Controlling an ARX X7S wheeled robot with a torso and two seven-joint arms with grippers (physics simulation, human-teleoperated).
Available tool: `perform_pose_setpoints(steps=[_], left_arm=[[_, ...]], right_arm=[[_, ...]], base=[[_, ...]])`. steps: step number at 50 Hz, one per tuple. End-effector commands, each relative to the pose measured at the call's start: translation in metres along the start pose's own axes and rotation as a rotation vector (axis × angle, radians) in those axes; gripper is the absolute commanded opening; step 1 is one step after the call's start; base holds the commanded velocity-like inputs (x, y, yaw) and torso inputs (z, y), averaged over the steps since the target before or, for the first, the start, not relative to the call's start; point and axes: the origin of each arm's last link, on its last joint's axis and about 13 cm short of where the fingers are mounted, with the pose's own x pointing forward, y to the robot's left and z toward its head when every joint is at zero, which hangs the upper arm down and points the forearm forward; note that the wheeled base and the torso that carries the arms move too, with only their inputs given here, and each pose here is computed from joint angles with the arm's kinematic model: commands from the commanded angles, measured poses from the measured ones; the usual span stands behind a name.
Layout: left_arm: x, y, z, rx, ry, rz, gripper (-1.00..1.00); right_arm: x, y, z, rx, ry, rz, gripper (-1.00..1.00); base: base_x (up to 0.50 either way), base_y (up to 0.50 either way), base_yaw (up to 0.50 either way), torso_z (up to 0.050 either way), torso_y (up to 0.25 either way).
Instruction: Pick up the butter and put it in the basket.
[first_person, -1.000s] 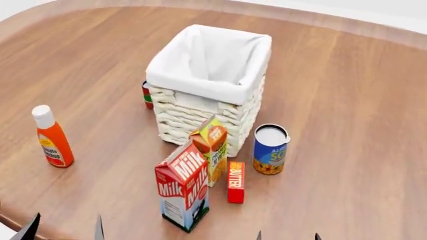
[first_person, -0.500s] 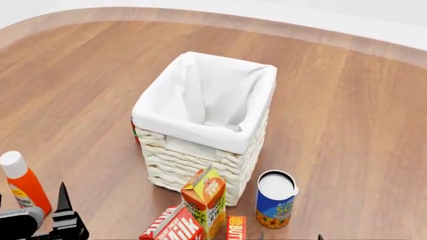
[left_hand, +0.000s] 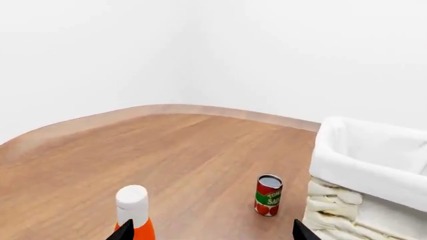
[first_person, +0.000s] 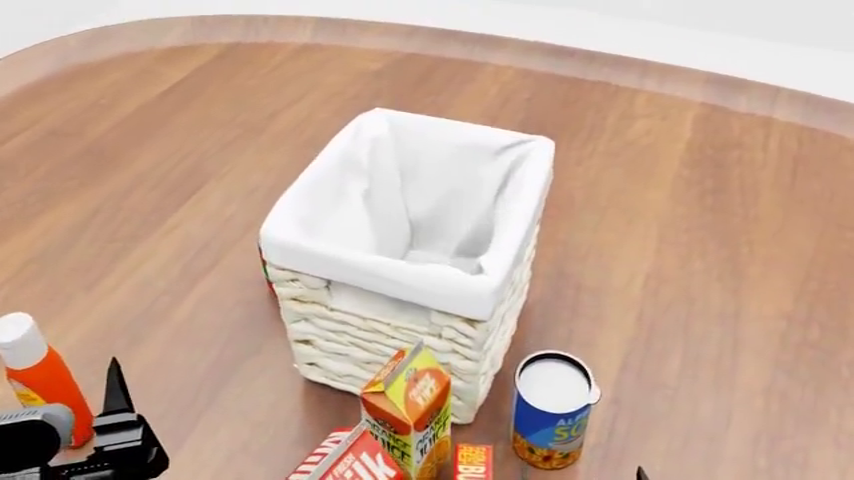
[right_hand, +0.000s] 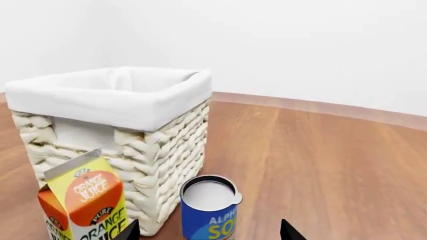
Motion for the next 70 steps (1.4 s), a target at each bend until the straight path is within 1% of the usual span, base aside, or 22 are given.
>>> perform_pose_setpoints(steps=[1, 8, 14, 17, 19, 21, 30, 31, 33, 39, 43, 46, 70], left_arm=[[-0.002, 0.001, 0.001, -0.002, -0.015, -0.009, 1.00], [-0.002, 0.002, 0.004, -0.027, -0.005, -0.005, 1.00], [-0.002, 0.003, 0.007, -0.033, -0.009, -0.004, 1.00], [-0.002, 0.004, 0.011, -0.030, -0.027, -0.002, 1.00], [-0.004, 0.005, 0.016, -0.020, -0.072, -0.002, 1.00], [-0.005, 0.005, 0.019, -0.016, -0.096, 0.001, 1.00], [-0.008, 0.005, 0.023, -0.030, -0.102, -0.004, 1.00], [-0.008, 0.005, 0.024, -0.055, -0.096, -0.008, 1.00], [-0.007, 0.006, 0.025, -0.071, -0.072, -0.001, 1.00], [-0.008, 0.008, 0.029, -0.079, -0.071, 0.015, 1.00], [-0.011, 0.011, 0.033, -0.089, -0.073, 0.026, 1.00], [-0.013, 0.012, 0.036, -0.091, -0.075, 0.030, 1.00], [-0.016, 0.013, 0.038, -0.093, -0.069, 0.029, 1.00]], right_arm=[[-0.002, 0.002, 0.004, 0.014, -0.041, -0.013, 1.00], [-0.002, 0.002, 0.005, 0.014, -0.043, -0.017, 1.00], [-0.002, 0.002, 0.005, 0.010, -0.039, -0.017, 1.00], [-0.002, 0.002, 0.004, 0.010, -0.038, -0.018, 1.00], [-0.002, 0.002, 0.004, 0.011, -0.038, -0.019, 1.00], [-0.001, 0.002, 0.004, 0.010, -0.037, -0.019, 1.00], [-0.001, 0.002, 0.004, 0.008, -0.036, -0.019, 1.00], [-0.001, 0.002, 0.004, 0.009, -0.035, -0.017, 1.00], [-0.001, 0.002, 0.004, 0.008, -0.035, -0.016, 1.00], [-0.001, 0.006, -0.002, 0.019, -0.030, 0.043, 1.00], [-0.004, 0.013, -0.008, 0.023, -0.009, 0.094, 1.00], [-0.004, 0.017, -0.012, 0.024, -0.006, 0.107, 1.00], [0.015, 0.027, -0.005, 0.040, -0.027, 0.146, 1.00]], base=[[0.00, 0.00, 0.00, 0.000, -0.250], [0.00, 0.00, 0.00, 0.000, -0.250], [0.00, 0.00, 0.00, 0.000, -0.250], [0.00, 0.00, 0.00, 0.000, -0.250], [0.00, 0.00, 0.00, 0.000, -0.250], [0.00, 0.00, 0.00, 0.001, -0.250], [0.00, 0.00, 0.00, 0.003, -0.250], [0.00, 0.00, 0.00, 0.003, -0.250], [0.00, 0.00, 0.00, 0.002, -0.007], [0.00, 0.00, 0.00, 0.000, 0.000], [0.00, 0.00, 0.00, 0.000, 0.000], [0.00, 0.00, 0.00, 0.000, 0.000], [0.00, 0.00, 0.00, 0.000, 0.000]])
